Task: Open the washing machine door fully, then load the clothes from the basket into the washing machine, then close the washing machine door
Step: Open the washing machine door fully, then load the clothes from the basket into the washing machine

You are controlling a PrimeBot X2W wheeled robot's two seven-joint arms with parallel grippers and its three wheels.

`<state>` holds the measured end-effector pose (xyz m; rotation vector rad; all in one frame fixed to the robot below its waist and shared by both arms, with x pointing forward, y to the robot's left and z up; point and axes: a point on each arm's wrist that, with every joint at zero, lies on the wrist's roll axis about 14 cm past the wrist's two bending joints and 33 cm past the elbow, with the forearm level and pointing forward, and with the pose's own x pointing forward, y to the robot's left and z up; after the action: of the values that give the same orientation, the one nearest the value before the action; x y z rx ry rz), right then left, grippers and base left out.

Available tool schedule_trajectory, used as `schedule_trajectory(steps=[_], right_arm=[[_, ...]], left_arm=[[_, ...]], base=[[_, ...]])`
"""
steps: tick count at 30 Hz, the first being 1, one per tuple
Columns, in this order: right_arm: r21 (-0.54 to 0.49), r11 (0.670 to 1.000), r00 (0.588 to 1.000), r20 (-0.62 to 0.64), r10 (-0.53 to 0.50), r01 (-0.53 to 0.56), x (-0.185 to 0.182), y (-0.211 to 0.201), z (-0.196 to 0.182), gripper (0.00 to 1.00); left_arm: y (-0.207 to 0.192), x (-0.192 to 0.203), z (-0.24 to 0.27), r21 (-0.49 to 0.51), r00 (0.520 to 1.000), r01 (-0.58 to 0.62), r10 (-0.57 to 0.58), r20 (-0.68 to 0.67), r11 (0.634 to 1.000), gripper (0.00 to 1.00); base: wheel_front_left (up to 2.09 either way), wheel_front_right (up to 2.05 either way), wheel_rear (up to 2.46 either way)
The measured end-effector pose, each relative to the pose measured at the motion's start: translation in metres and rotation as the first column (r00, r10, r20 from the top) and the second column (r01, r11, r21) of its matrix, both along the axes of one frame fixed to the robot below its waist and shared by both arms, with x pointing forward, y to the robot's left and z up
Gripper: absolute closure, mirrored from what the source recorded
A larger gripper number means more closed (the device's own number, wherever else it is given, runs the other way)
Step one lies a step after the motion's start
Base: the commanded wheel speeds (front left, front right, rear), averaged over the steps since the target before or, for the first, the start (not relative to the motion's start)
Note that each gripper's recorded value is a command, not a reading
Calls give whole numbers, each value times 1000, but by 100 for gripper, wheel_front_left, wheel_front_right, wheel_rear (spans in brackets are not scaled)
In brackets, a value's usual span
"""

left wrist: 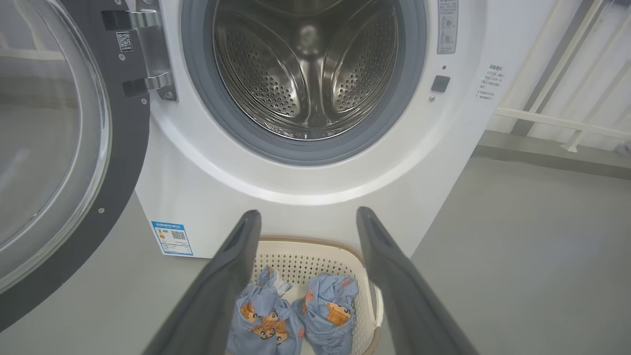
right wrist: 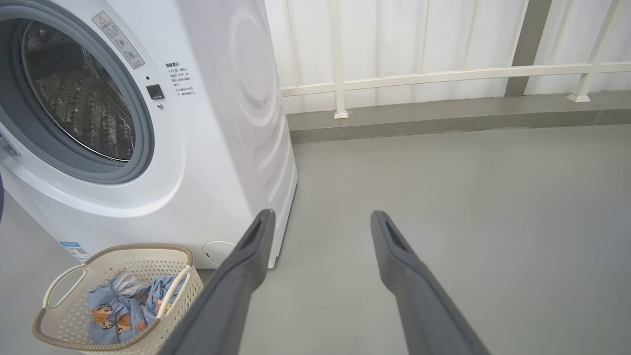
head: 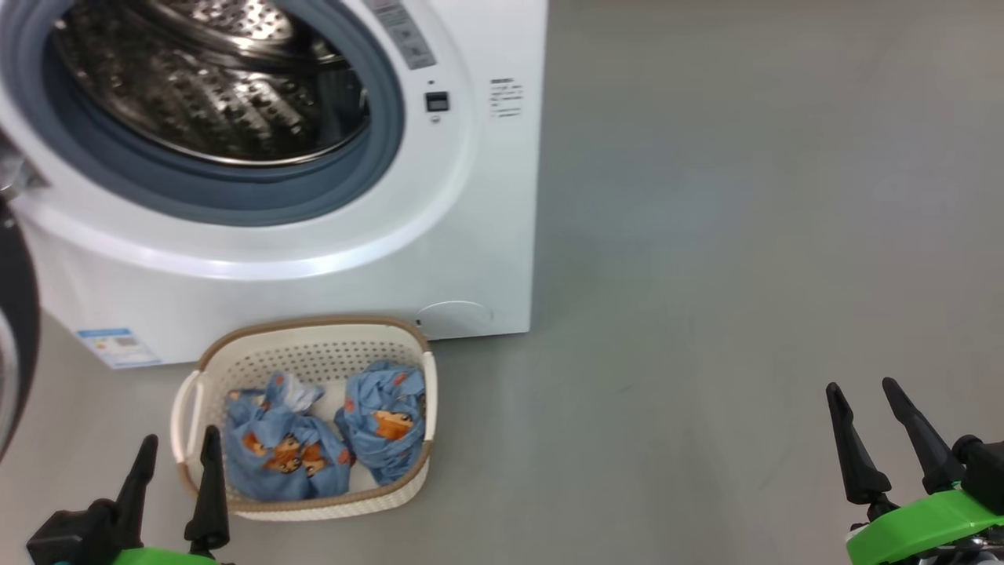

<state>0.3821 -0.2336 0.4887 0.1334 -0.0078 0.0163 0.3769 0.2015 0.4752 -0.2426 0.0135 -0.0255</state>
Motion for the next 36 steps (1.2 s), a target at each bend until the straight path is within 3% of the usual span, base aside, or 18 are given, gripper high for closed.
schedule_trajectory(steps=[12, 27, 36], right_arm=[[6, 997, 997, -2, -79, 79, -16, -24, 0, 0], [18, 998, 998, -5, -66, 66, -11, -17, -2, 0], [16, 998, 998, -18, -61, 61, -8, -15, -7, 0]], left_arm=[[-27, 13, -1, 12, 996, 85, -85, 2, 996, 0], [-24, 11, -3, 18, 997, 77, -77, -4, 997, 0], [-24, 14, -8, 5, 997, 74, -74, -19, 997, 0]], base=[[0, 0, 0], [1, -3, 2], [26, -127, 102]])
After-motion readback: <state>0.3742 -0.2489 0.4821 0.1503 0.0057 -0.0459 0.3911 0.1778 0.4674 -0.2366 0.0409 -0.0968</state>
